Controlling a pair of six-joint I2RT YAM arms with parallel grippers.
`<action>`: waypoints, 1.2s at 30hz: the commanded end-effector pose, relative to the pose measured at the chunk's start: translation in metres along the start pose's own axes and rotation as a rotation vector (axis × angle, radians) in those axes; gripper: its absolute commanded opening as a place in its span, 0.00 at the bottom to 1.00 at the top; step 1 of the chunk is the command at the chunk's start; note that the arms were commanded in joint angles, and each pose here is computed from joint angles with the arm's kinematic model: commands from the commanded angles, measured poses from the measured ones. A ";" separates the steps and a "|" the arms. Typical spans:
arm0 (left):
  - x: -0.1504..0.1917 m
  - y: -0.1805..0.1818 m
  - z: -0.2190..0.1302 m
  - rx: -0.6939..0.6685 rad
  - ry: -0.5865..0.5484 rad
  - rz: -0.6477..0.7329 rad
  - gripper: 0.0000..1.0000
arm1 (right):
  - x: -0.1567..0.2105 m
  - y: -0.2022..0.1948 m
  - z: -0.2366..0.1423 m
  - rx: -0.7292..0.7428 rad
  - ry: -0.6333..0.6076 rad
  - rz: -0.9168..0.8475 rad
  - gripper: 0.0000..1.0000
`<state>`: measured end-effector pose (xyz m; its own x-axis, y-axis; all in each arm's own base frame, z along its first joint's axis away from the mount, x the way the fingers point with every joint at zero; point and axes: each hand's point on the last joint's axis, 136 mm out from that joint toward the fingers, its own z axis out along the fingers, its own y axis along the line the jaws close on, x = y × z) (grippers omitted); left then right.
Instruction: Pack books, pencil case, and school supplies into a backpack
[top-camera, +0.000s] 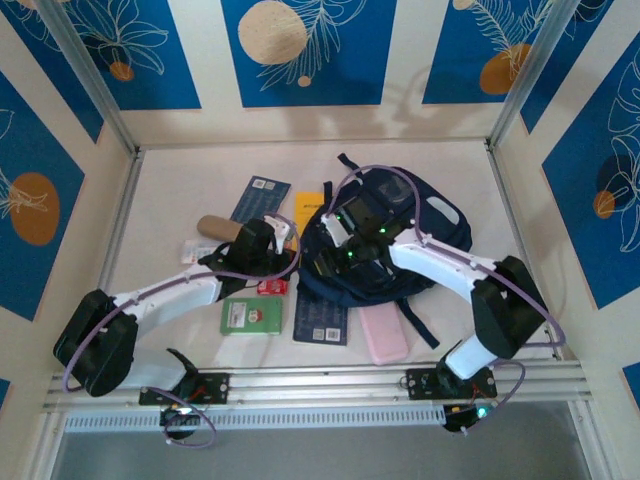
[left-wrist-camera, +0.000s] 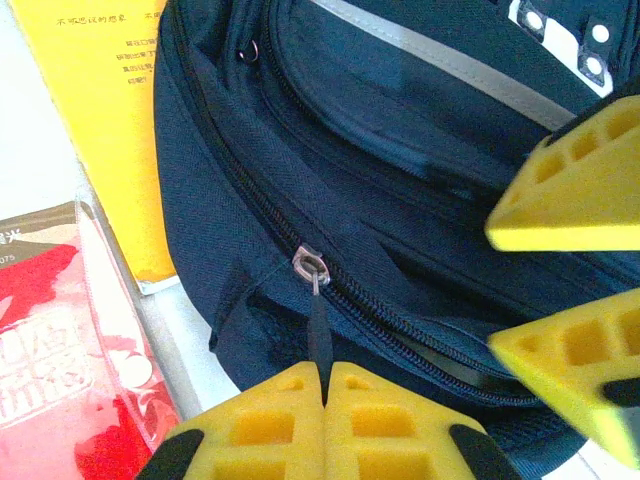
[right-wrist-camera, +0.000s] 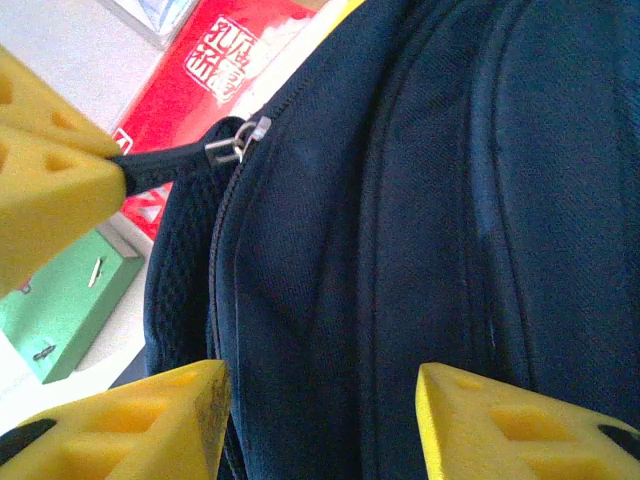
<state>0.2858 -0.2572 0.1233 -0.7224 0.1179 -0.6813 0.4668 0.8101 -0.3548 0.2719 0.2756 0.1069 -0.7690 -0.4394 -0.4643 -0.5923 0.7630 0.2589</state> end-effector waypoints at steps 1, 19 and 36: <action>-0.006 -0.012 -0.005 0.055 -0.027 -0.007 0.00 | -0.009 0.008 0.008 -0.009 -0.007 -0.044 0.53; -0.015 -0.002 -0.002 -0.016 -0.045 0.023 0.00 | -0.029 0.000 -0.027 0.056 -0.095 -0.095 0.00; -0.072 0.024 0.009 -0.163 -0.176 0.063 0.00 | -0.008 0.013 -0.097 0.025 -0.135 -0.218 0.00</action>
<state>0.3322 -0.2595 0.1433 -0.6363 0.1102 -0.7635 0.4388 0.8657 -0.2408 0.2562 0.2491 0.1802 -0.6237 -0.5071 -0.5948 -0.7001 0.7009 0.1365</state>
